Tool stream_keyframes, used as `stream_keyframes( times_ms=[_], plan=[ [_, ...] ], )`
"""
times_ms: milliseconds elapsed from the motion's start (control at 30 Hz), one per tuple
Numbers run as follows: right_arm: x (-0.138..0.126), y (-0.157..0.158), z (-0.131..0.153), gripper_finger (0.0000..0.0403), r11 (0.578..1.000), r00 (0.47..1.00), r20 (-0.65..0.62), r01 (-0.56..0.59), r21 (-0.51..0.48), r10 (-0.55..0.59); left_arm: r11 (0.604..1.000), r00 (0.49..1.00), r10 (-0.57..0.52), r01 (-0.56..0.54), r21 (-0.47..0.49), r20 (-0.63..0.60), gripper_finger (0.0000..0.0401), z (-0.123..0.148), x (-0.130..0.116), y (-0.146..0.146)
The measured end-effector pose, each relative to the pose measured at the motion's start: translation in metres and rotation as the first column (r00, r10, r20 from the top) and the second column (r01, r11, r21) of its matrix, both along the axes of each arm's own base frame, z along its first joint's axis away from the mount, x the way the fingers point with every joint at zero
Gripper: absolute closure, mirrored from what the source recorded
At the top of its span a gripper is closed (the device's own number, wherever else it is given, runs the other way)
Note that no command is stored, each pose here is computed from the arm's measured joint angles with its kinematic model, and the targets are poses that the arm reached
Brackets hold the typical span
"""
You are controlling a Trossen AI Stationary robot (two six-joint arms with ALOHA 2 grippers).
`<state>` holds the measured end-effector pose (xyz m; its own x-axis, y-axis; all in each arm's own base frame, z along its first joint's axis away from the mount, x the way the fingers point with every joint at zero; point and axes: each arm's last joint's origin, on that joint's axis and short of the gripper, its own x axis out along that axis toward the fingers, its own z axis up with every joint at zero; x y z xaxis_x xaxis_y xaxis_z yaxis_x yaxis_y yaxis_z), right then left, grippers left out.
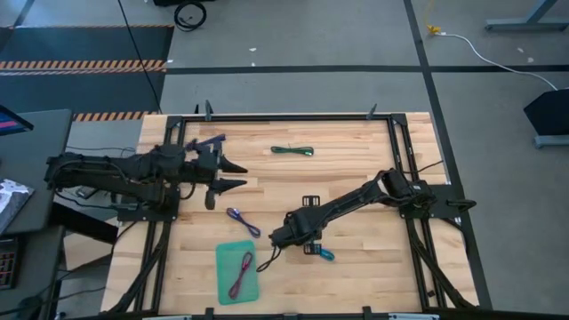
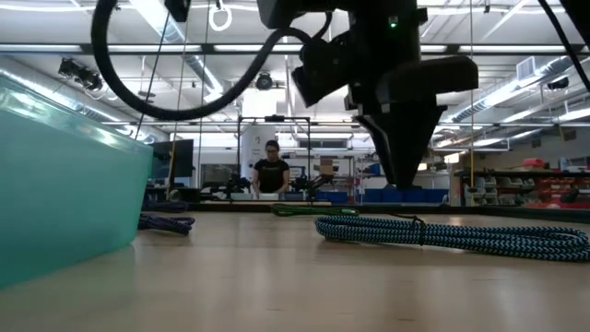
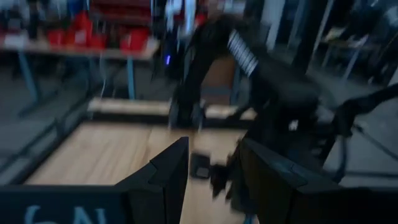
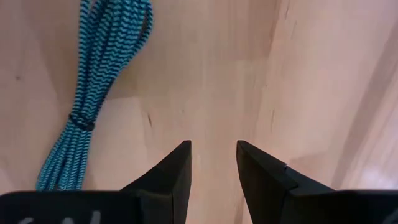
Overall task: Pick and place USB-C Cables
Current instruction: Put the blue charger cable into the green bin
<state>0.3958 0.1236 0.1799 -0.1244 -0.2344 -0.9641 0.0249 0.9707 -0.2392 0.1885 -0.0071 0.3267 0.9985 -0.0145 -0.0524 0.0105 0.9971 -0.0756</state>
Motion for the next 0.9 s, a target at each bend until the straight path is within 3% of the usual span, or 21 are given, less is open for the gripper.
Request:
stream_keyframes(
  times_ms=[233, 600, 700, 900],
  plan=[
    [0.002, -0.01, 0.008, 0.0272, 0.998, 0.999, 0.002, -0.032, 0.053, 0.032, 0.998, 0.978, 0.058, -0.054, -0.026, 0.199, 0.0245, -0.007, -0.011, -0.001],
    [0.006, -0.017, 0.017, 0.0272, 0.991, 0.999, 0.054, -0.008, 0.133, 0.001, 0.995, 0.981, 0.096, -0.1, 0.017, 0.169, 0.0245, -0.015, -0.013, 0.002],
    [0.008, -0.015, 0.013, 0.0273, 0.984, 0.996, 0.075, 0.036, 0.177, -0.05, 0.993, 0.984, 0.112, -0.116, 0.021, 0.141, 0.0245, -0.018, -0.012, 0.004],
    [0.001, -0.013, -0.005, 0.0275, 0.95, 0.984, -0.012, 0.177, 0.257, -0.18, 0.991, 0.985, 0.126, -0.13, 0.025, 0.119, 0.0245, -0.02, -0.012, 0.007]
  ],
)
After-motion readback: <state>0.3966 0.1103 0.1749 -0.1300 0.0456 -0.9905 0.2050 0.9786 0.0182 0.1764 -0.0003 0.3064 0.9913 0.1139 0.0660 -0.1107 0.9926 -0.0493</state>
